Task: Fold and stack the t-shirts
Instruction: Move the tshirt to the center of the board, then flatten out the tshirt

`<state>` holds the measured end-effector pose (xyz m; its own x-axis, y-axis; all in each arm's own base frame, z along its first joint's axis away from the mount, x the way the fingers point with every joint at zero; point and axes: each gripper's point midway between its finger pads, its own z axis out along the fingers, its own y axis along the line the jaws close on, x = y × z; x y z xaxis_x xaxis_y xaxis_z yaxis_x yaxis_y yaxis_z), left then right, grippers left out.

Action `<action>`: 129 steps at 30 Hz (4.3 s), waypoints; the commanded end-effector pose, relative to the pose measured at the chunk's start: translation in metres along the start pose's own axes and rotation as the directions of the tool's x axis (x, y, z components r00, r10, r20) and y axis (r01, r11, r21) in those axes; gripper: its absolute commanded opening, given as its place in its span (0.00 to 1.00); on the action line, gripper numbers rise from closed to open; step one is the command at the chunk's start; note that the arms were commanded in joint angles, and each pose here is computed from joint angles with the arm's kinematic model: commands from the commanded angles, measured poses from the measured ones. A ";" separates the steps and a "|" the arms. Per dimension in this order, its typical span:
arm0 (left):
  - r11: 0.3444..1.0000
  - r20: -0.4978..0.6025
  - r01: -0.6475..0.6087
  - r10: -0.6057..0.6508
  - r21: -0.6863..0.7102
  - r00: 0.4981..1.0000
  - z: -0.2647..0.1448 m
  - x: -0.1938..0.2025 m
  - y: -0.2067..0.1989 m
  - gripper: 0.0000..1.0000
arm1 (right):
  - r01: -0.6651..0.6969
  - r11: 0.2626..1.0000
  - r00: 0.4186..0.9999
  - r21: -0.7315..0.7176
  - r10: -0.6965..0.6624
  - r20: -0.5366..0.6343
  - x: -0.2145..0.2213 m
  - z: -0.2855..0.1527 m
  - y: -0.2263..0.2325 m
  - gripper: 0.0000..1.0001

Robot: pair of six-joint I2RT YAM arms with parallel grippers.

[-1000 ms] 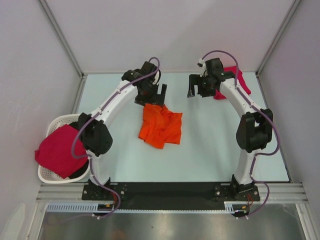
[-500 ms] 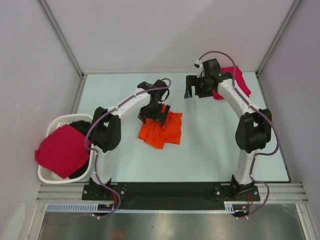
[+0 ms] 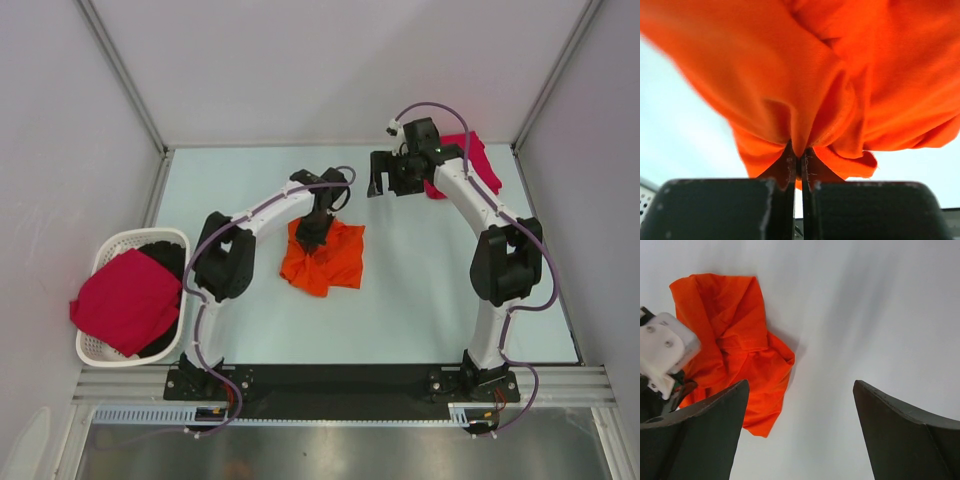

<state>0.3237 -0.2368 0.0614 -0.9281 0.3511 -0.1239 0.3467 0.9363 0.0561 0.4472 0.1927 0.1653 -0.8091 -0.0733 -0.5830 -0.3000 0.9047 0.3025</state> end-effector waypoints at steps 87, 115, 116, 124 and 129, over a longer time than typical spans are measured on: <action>0.669 0.739 -0.488 -0.139 0.561 0.660 -0.385 -0.042 -0.148 0.00 | -0.357 0.876 0.932 0.324 0.313 0.183 0.002 -0.100 -0.195 0.90; 0.627 0.827 -0.550 -0.330 0.552 0.454 -0.484 -0.034 -0.092 0.00 | -0.141 0.974 0.970 0.179 0.100 0.223 -0.030 -0.109 -0.086 0.91; 0.580 0.826 -0.592 -0.329 0.559 0.457 -0.492 -0.030 -0.101 0.00 | -0.137 0.974 0.970 0.179 0.096 0.222 -0.027 -0.111 -0.085 0.90; 0.519 0.803 -0.614 -0.341 0.595 0.489 -0.487 -0.024 -0.113 0.00 | -0.133 0.974 0.976 0.186 0.096 0.194 -0.003 -0.110 -0.086 0.91; 0.806 0.725 -0.027 -0.516 0.591 0.457 -0.389 -0.049 0.033 0.00 | -0.124 0.979 0.980 0.162 0.094 0.178 0.001 -0.102 -0.078 0.91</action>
<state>0.2693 -0.3357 0.4778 -0.5637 -0.0969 -0.8203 0.7135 0.4433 -0.5427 0.4163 0.0692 0.2028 -0.7673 0.1059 -0.6324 -0.0629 0.9691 0.2385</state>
